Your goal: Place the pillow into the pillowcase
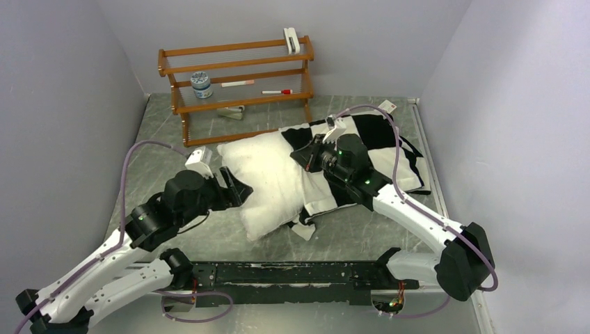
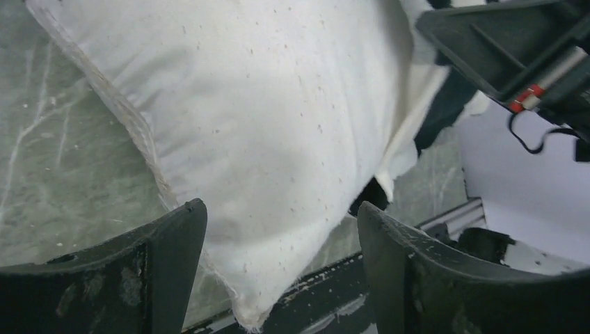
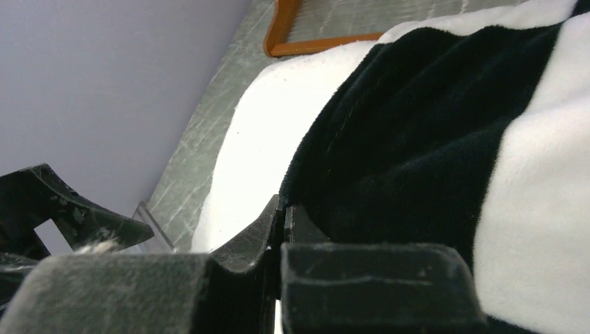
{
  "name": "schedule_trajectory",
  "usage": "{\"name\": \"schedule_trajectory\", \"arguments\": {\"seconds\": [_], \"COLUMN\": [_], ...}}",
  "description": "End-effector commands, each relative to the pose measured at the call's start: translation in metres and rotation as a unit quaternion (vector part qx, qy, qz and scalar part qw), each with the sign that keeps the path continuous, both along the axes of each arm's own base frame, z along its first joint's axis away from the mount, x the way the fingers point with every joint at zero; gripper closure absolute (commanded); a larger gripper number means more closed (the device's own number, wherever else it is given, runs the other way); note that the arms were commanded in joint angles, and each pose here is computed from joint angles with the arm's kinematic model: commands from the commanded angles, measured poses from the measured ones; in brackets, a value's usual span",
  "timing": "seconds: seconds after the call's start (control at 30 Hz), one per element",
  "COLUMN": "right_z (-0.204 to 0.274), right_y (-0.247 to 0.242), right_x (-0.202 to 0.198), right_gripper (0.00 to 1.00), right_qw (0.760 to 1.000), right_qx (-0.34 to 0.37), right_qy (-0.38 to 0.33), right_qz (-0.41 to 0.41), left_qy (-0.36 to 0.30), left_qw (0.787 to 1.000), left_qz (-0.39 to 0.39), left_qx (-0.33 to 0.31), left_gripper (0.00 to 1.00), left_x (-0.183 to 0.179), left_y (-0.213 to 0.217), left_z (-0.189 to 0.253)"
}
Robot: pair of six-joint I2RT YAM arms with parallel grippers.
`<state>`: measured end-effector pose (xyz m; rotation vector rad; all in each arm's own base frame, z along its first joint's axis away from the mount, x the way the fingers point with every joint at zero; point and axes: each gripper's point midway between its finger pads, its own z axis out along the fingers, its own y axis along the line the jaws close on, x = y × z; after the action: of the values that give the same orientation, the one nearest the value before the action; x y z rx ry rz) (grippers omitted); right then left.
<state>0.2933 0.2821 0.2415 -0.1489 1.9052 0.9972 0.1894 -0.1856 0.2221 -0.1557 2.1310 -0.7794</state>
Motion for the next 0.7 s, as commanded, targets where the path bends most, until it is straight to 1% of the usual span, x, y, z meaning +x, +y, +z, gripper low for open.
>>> {"name": "schedule_trajectory", "arguments": {"seconds": [0.0,0.13,0.2,0.33,0.47,0.53,0.57,0.6,0.63,0.67], "right_z": [0.013,0.025,0.029,0.036,0.037,0.037,0.037,0.037,0.038,0.039], "right_y": [0.01,0.014,0.015,0.015,0.016,0.016,0.017,0.02,0.023,0.028], "right_x": [0.0,0.003,0.006,0.009,0.009,0.007,0.005,0.002,-0.002,-0.008], "right_gripper": [1.0,1.0,1.0,1.0,1.0,1.0,1.0,1.0,1.0,1.0], "right_qw": [0.999,0.999,0.999,0.999,0.999,0.999,0.999,0.998,0.998,0.997], "right_qx": [0.03,0.043,0.04,0.042,0.039,0.043,0.047,0.051,0.054,0.056], "right_qy": [-0.009,-0.009,-0.011,-0.019,-0.019,-0.017,-0.014,-0.009,-0.005,-0.001], "right_qz": [0.021,0.023,0.02,0.013,0.016,0.02,0.023,0.031,0.04,0.052], "left_qy": [0.013,0.045,0.07,0.1,0.102,0.089,0.08,0.052,0.042,0.034], "left_qw": [0.998,0.993,0.99,0.989,0.991,0.992,0.992,0.99,0.989,0.988], "left_qz": [-0.063,-0.109,-0.117,-0.105,-0.089,-0.091,-0.093,-0.1,-0.101,-0.1], "left_qx": [-0.021,-0.031,-0.03,-0.007,0.006,-0.018,-0.042,-0.079,-0.097,-0.109], "left_gripper": [0.16,0.15,0.14,0.1,0.07,0.07,0.08,0.09,0.13,0.22], "left_x": [-0.021,-0.032,-0.037,-0.041,-0.037,-0.03,-0.026,-0.018,-0.012,-0.006], "left_y": [-0.012,-0.028,-0.031,-0.025,-0.02,-0.03,-0.038,-0.051,-0.059,-0.066], "left_z": [0.001,-0.024,-0.039,-0.066,-0.081,-0.083,-0.082,-0.071,-0.07,-0.068]}}
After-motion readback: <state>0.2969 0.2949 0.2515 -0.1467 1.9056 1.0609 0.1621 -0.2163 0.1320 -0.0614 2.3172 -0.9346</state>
